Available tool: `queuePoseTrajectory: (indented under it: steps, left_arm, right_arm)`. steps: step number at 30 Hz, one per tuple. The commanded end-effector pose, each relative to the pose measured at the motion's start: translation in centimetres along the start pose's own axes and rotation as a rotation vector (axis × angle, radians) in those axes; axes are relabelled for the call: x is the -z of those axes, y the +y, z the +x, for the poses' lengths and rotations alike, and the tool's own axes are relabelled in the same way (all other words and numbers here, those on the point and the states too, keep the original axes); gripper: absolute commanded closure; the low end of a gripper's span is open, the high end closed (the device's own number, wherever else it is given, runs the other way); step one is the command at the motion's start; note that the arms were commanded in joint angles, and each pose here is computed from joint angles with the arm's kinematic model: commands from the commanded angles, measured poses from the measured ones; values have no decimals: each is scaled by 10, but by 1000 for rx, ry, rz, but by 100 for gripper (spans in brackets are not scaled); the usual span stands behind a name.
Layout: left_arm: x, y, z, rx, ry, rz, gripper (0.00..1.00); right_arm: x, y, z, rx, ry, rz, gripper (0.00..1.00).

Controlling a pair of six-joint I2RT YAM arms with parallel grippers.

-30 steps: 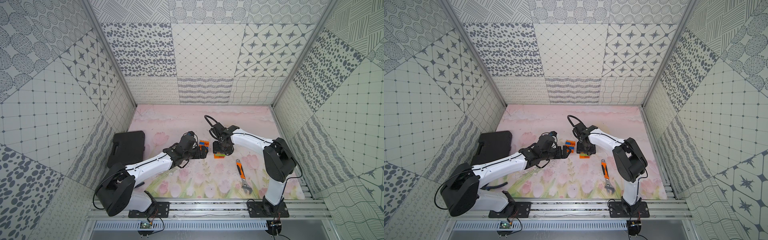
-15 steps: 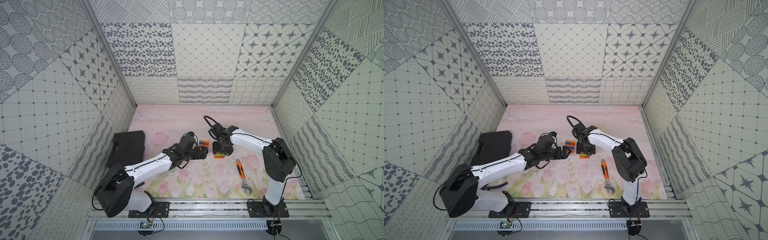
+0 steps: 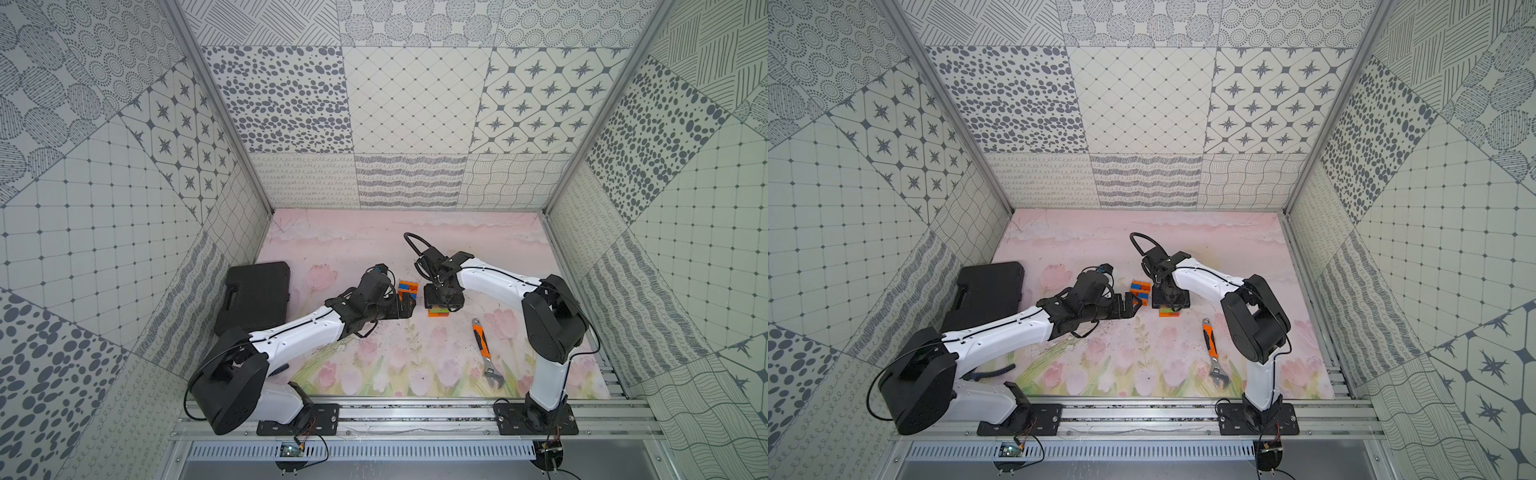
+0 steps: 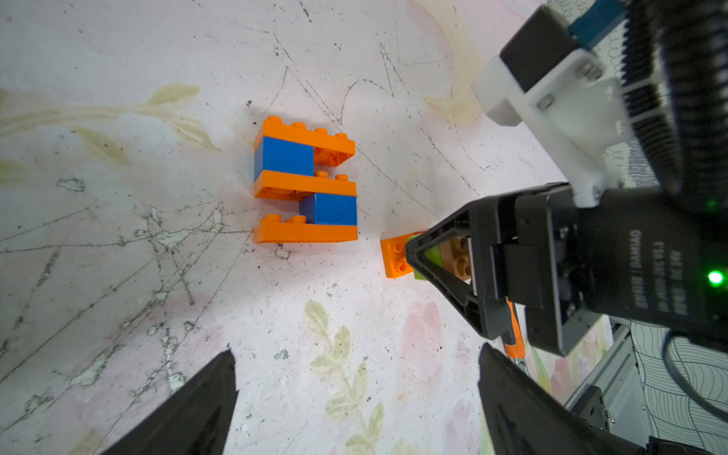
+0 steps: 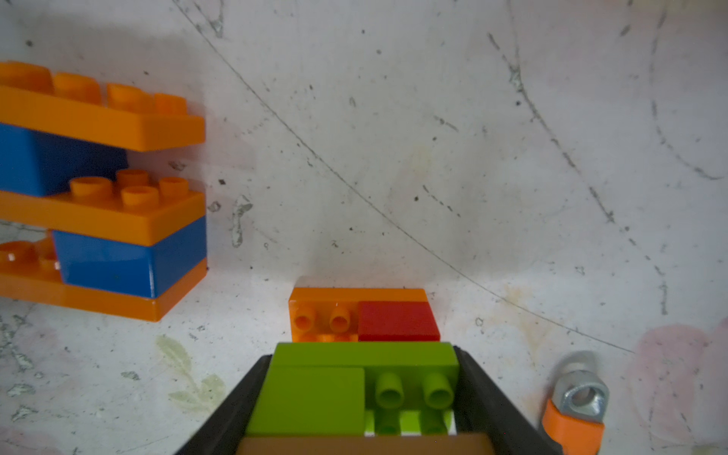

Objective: Assemble the number 5 with lego
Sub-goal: Assemble the lego brick with the lego brick.

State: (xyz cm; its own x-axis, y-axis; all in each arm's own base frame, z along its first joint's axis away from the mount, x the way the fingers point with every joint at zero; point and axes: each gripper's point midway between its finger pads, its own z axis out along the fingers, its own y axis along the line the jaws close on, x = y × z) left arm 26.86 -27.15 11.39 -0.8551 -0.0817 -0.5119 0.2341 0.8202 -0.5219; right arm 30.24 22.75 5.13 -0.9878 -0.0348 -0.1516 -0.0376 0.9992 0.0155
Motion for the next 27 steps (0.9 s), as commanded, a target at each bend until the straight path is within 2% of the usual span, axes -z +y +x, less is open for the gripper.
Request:
queuePoseTrajectory:
  steps: [1,8,19,24,27]
  left_arm:
    - [3,-5,-10,-7,-41,15,1]
    - [4,-5,-11,-8,-45,10,1]
    - [4,-2,-8,2,-41,7,1]
    - [4,0,-8,8,-47,0,1]
    - [3,0,-5,19,-38,5,1]
  right_arm:
    - [-35,-9,30,7,121,55,37]
    - [-36,-3,33,-19,152,3,37]
    - [-28,-18,27,-18,125,69,37]
    - [-29,-6,33,-20,146,5,38]
    - [-28,-8,34,-23,144,17,38]
